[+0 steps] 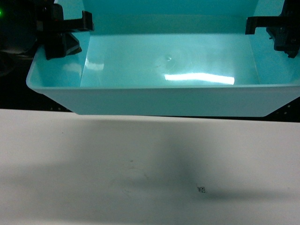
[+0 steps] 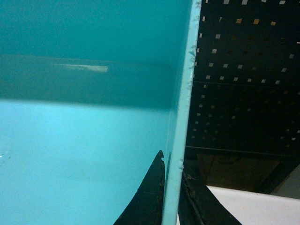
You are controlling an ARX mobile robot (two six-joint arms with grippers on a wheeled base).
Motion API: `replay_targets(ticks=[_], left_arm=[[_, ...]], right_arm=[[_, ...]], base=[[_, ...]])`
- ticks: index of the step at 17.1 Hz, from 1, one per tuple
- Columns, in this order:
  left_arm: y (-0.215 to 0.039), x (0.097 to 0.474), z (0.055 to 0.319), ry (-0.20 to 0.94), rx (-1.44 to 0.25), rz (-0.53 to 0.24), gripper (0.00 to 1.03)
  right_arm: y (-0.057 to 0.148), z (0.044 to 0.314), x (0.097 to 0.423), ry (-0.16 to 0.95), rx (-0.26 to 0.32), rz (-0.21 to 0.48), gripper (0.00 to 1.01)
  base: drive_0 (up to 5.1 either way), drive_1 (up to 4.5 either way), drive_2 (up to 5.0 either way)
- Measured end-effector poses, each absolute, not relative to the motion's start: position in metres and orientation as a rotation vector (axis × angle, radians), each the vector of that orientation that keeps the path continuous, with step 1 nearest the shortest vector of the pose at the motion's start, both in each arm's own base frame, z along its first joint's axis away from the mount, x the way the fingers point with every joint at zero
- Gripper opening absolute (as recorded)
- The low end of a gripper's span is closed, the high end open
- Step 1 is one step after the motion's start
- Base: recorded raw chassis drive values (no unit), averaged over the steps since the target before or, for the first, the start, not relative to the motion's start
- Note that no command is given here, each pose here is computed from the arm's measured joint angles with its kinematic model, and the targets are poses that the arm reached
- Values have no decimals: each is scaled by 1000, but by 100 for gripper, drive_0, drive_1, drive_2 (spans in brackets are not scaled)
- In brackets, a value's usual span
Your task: Stack blue boxes stably on right
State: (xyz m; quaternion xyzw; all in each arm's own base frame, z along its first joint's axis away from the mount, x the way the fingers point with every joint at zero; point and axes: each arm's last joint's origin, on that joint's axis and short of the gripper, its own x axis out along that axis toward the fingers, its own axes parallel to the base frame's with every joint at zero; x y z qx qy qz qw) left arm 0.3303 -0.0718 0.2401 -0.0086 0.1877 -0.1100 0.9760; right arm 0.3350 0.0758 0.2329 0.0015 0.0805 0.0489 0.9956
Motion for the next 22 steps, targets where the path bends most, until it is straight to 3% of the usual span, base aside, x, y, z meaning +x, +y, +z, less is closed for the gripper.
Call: replay_targets(ticks=[6,22], left_arm=[[-72,330,240,376,-17,-222,5],[-72,330,240,374,-18,-222,5]], right_arm=[[76,233,335,159,3,99,7],[74,233,335,158,5,100,7]], base=[[-32,-32,-32],[-176,-176,-176]])
